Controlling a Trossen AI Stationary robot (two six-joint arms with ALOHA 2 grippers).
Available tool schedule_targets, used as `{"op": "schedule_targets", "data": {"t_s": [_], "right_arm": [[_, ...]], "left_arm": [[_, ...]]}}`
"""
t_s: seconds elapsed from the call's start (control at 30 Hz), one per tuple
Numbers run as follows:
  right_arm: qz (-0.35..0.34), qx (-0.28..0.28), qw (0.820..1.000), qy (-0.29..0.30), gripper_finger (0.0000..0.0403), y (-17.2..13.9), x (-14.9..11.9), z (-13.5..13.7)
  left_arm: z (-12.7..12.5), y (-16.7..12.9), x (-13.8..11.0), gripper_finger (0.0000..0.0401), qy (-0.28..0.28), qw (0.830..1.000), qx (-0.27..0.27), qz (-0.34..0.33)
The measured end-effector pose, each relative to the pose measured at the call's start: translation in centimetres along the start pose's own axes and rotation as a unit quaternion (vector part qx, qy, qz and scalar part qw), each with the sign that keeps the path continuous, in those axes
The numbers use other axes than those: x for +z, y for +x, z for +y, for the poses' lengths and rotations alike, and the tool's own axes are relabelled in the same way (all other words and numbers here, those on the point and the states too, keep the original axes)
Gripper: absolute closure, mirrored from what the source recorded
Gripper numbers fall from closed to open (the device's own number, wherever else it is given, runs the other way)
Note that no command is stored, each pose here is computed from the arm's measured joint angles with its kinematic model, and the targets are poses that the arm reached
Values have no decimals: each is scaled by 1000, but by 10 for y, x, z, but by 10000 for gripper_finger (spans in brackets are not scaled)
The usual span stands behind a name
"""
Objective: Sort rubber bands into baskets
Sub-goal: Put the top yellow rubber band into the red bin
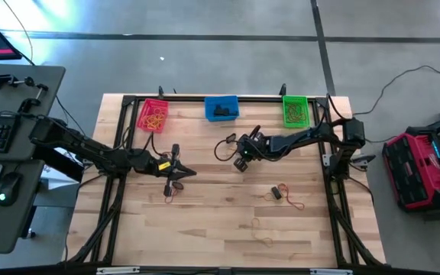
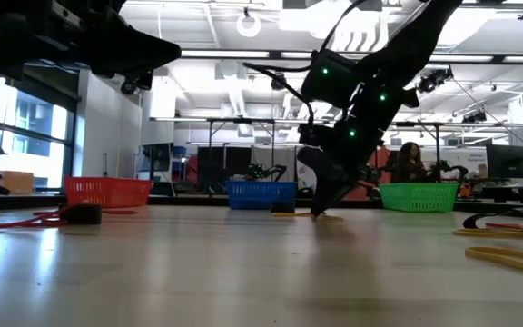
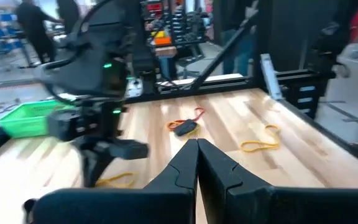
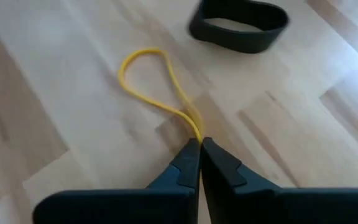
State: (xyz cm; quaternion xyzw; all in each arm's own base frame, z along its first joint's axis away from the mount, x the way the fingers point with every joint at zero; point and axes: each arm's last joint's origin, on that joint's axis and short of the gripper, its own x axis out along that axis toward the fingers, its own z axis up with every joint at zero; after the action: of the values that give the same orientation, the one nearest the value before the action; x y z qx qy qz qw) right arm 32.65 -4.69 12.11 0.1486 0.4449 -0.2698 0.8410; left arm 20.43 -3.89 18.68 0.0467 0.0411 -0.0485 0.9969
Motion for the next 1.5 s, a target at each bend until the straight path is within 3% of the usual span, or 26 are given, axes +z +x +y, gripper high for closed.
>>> {"op": "schedule_targets", "data": {"t_s": [0.17,0.33,0.6,0.9,1.3,1.5], "right_arm": [[-28,18,999,-22,401,-8,-1,15],[-80,30,995,-42,402,-23,0,35],[-173,78,979,-80,403,-45,3,66],[-222,102,966,-87,403,-55,2,83],[-270,122,946,-135,403,-66,1,97],[-290,122,938,-145,403,-69,4,99]], "left_arm": [[2,0,-4,401,3,999,43,23],[3,-1,-9,389,8,997,52,51],[-2,10,-2,315,-13,997,29,75],[-9,33,1,247,5,995,19,100],[-10,44,10,232,4,996,20,87],[-12,44,11,232,1,996,-8,84]]}}
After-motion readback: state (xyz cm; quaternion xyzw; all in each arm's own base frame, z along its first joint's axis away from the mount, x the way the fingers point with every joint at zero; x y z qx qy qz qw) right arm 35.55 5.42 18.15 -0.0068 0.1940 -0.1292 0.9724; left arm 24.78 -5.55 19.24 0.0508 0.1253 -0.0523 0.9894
